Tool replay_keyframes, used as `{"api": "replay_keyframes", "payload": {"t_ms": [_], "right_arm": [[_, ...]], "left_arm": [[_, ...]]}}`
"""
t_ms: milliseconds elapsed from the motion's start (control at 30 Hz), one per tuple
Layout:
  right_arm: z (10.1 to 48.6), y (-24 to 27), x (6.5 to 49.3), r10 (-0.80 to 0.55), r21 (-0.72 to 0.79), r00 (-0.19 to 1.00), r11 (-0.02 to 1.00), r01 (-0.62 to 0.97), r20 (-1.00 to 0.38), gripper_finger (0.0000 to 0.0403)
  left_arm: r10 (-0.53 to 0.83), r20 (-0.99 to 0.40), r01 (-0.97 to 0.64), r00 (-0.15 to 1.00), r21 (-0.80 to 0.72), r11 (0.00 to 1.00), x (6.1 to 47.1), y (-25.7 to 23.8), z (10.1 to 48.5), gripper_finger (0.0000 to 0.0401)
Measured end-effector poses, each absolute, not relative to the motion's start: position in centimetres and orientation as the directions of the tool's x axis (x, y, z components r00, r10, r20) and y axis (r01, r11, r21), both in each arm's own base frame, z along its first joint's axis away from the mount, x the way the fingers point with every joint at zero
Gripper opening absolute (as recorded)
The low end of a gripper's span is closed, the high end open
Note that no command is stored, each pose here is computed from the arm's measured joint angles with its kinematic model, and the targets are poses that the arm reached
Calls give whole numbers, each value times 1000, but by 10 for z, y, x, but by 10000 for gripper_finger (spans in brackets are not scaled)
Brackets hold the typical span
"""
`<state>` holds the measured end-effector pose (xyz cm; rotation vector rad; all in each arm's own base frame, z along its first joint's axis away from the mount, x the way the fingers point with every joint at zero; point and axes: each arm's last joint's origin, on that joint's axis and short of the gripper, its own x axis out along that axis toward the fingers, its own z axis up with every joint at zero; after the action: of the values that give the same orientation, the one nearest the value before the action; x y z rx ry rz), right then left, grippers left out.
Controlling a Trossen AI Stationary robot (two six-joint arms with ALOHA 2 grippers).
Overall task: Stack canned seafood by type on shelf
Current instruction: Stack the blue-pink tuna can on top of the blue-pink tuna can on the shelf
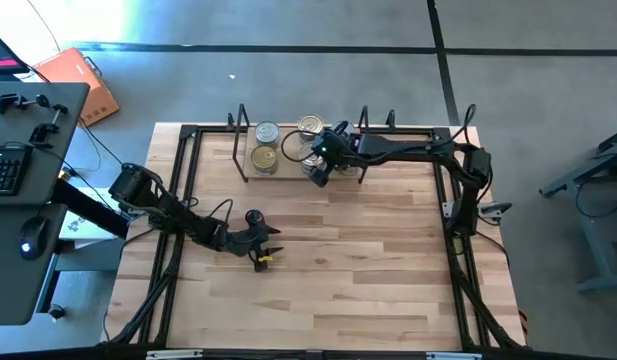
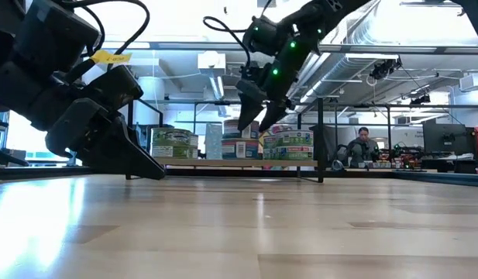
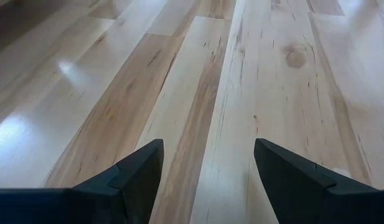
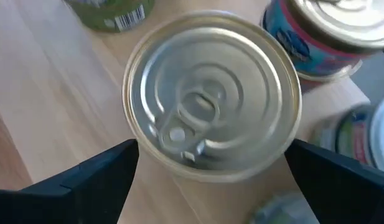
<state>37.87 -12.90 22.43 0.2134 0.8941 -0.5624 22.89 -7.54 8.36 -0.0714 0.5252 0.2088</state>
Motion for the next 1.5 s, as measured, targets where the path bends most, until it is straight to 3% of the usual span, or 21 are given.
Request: {"api": "replay_keyframes", "payload": {"t_ms": [233, 367, 533, 967, 1233, 1500], "right_arm": [[254, -129, 373, -386, -136, 370, 825, 549, -845, 397], [269, -128, 367, -413, -218, 285, 821, 528, -865, 366], [274, -128, 360, -459, -314, 194, 806, 502, -867, 281], [254, -128, 356, -506, -391, 141, 790, 472, -851, 12], [238, -129, 351, -484, -383, 114, 796, 470, -867, 8], [235, -130, 356, -455, -324, 184, 814, 481, -871, 1]], "left_arm": [[179, -505, -216, 844, -14, 976, 229, -75, 84, 245], [179, -505, -216, 844, -14, 976, 229, -75, 84, 245], [179, -505, -214, 845, -10, 977, 229, -75, 84, 245], [179, -501, -212, 847, -9, 977, 229, -75, 84, 245], [179, -501, -214, 847, -14, 977, 229, -75, 84, 245], [179, -501, -215, 847, -15, 977, 229, -76, 84, 245]]}}
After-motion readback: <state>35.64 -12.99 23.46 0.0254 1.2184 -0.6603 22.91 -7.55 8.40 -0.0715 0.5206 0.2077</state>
